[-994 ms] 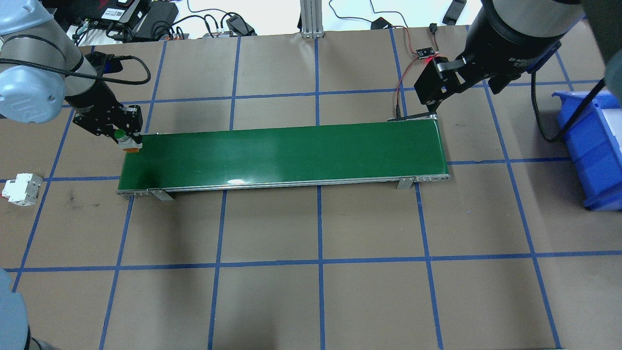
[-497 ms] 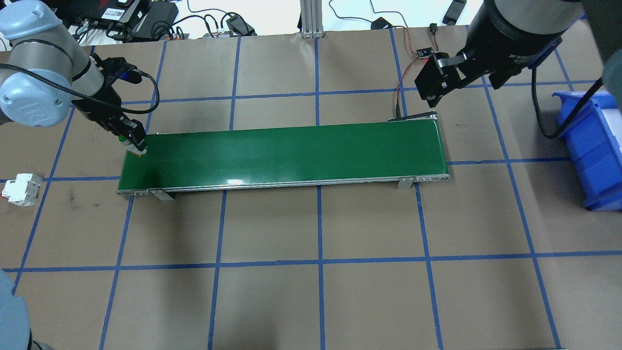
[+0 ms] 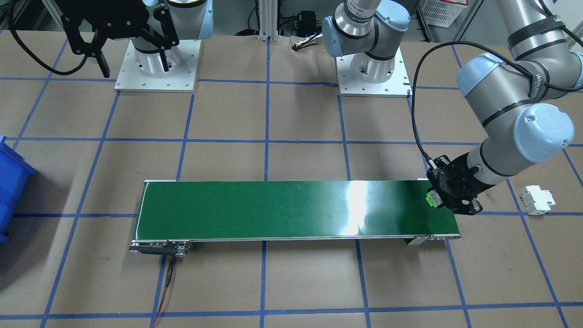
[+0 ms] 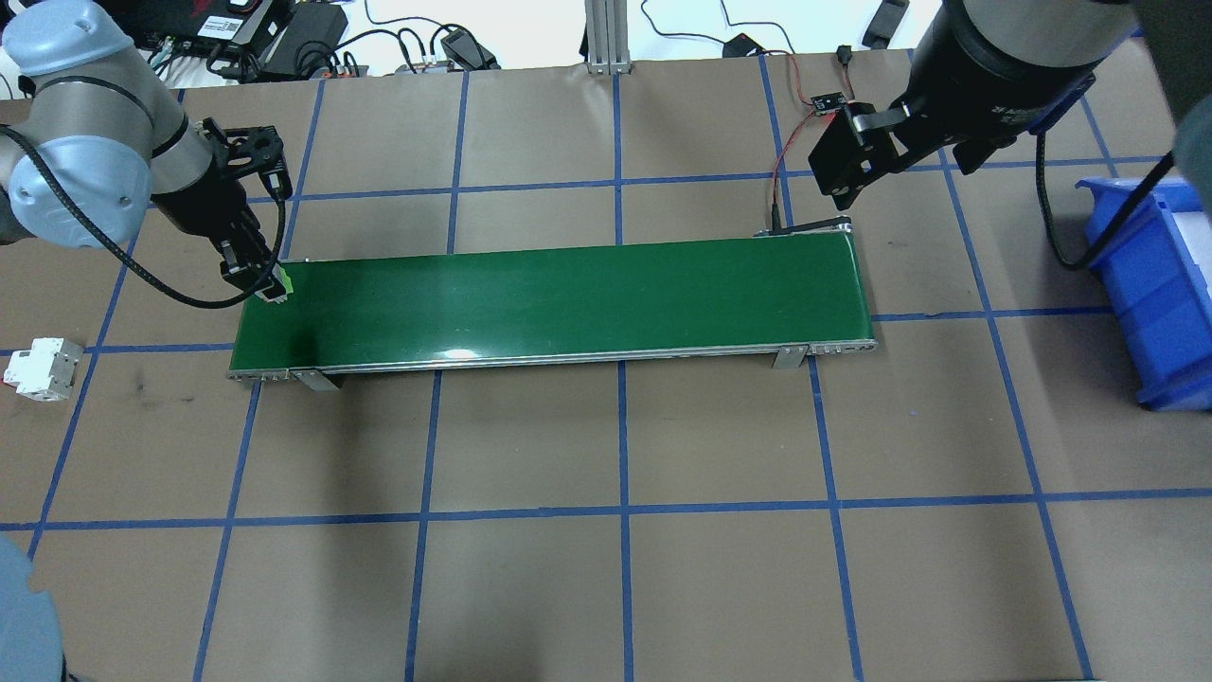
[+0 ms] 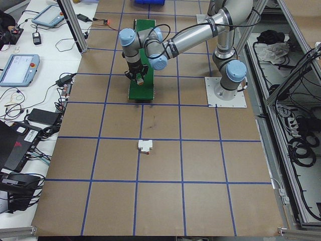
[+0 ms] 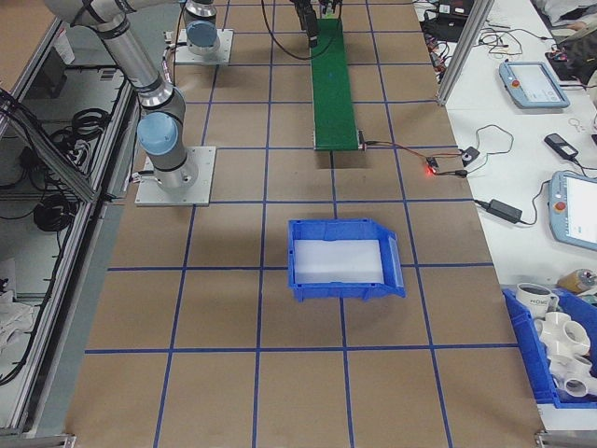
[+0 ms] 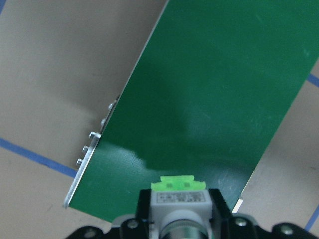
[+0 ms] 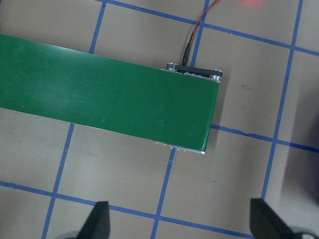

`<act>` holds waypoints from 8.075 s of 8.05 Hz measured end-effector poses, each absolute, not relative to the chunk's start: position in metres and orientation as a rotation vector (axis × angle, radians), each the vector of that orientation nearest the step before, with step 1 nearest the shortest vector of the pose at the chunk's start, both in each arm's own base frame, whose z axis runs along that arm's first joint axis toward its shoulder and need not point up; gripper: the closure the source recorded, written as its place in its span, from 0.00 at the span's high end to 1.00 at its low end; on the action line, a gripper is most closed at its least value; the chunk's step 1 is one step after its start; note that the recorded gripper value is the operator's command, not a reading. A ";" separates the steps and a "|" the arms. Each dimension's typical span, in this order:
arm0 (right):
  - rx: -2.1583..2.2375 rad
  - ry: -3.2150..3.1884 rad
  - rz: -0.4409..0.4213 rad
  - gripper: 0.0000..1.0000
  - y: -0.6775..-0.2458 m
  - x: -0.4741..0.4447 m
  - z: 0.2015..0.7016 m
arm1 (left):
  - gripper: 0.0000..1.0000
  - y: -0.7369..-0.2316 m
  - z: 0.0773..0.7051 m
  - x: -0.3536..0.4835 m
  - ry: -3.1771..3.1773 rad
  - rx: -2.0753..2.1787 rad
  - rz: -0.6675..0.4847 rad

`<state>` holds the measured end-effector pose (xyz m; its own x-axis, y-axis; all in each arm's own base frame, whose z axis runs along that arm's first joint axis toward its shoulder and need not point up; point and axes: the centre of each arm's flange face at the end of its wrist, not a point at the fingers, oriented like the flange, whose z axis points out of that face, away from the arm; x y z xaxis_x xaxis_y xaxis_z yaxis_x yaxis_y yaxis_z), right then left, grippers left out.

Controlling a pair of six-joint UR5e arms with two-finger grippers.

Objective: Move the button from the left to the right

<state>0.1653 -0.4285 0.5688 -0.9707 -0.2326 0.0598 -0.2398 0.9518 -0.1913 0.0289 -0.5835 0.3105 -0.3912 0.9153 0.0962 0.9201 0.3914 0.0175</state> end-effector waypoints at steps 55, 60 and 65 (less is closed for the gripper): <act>0.046 -3.312 -0.242 0.00 -0.571 0.210 0.257 | 1.00 -0.519 0.543 -0.125 -3.204 0.119 0.039; 0.033 -3.213 -0.140 0.00 -0.600 0.167 0.336 | 1.00 -0.519 0.543 -0.125 -3.205 0.119 0.041; 0.007 -3.276 -0.141 0.00 -0.582 -0.104 0.420 | 1.00 -0.519 0.543 -0.125 -3.205 0.119 0.039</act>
<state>-0.1039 -0.5821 0.4199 -0.9905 0.0016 -0.1372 -0.0103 0.9963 0.0855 -0.1245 -0.5192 0.5426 -0.9951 -0.0751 -0.0647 -0.0735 0.9969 -0.0267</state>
